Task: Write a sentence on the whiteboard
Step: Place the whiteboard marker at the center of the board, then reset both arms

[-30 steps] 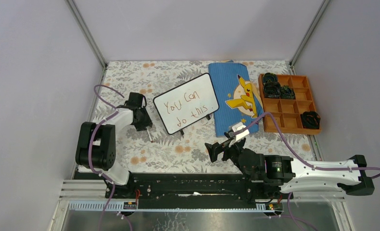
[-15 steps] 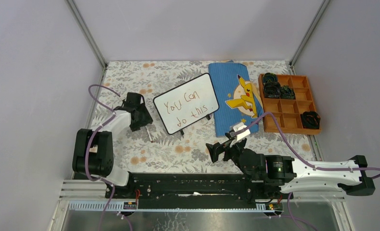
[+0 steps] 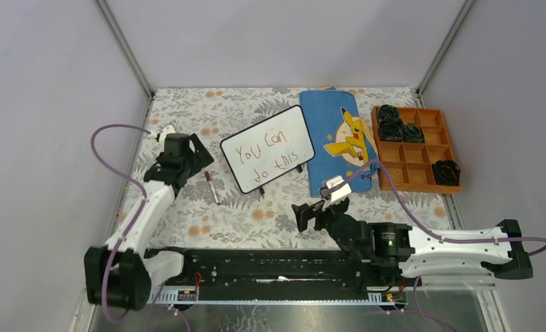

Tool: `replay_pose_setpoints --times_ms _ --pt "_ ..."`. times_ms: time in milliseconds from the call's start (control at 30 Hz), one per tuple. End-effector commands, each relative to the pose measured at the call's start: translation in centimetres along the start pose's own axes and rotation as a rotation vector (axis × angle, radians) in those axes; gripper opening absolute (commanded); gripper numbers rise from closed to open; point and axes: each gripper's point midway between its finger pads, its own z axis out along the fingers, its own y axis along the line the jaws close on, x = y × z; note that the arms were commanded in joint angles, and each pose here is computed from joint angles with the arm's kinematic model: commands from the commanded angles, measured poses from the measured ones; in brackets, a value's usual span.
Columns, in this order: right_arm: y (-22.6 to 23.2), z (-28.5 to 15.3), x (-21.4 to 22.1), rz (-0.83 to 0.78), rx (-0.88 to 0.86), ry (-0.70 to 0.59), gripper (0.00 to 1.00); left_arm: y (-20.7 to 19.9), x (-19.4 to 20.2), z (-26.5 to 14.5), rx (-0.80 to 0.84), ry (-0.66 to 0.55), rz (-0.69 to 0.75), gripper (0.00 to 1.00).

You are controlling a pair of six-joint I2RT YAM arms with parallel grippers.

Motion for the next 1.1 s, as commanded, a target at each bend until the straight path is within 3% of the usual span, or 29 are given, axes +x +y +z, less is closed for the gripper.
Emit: replay_pose_setpoints --times_ms 0,267,433,500,633,700,833,1067 --pt "-0.1 0.9 -3.3 0.112 0.121 -0.084 1.00 -1.3 -2.6 -3.3 0.028 -0.188 0.019 0.99" --pt "-0.7 3.1 -5.5 0.062 0.334 -0.105 1.00 -5.7 -4.0 -9.1 0.199 -0.354 0.104 0.99" --pt "-4.0 7.7 -7.9 0.255 0.326 -0.010 1.00 -7.7 -3.7 -11.9 0.321 -0.410 0.161 0.99" --pt "-5.1 8.5 -10.1 0.284 0.334 -0.076 1.00 -8.1 -3.7 -12.6 0.349 -0.423 0.180 0.99" --pt "-9.8 8.0 -13.7 0.224 0.538 -0.189 1.00 -8.3 -4.1 -13.5 0.360 -0.439 0.213 0.99" --pt "-12.7 8.0 -14.8 0.292 0.602 -0.198 1.00 -8.8 -4.9 -14.1 0.367 -0.450 0.215 0.99" --pt "-16.0 7.7 -17.7 0.446 0.570 -0.243 1.00 -10.8 -7.0 -16.3 0.417 -0.467 0.218 0.99" --pt "-17.6 3.7 -24.3 0.269 0.595 -0.405 1.00 -14.6 -10.1 -21.5 0.568 -0.504 0.213 0.99"
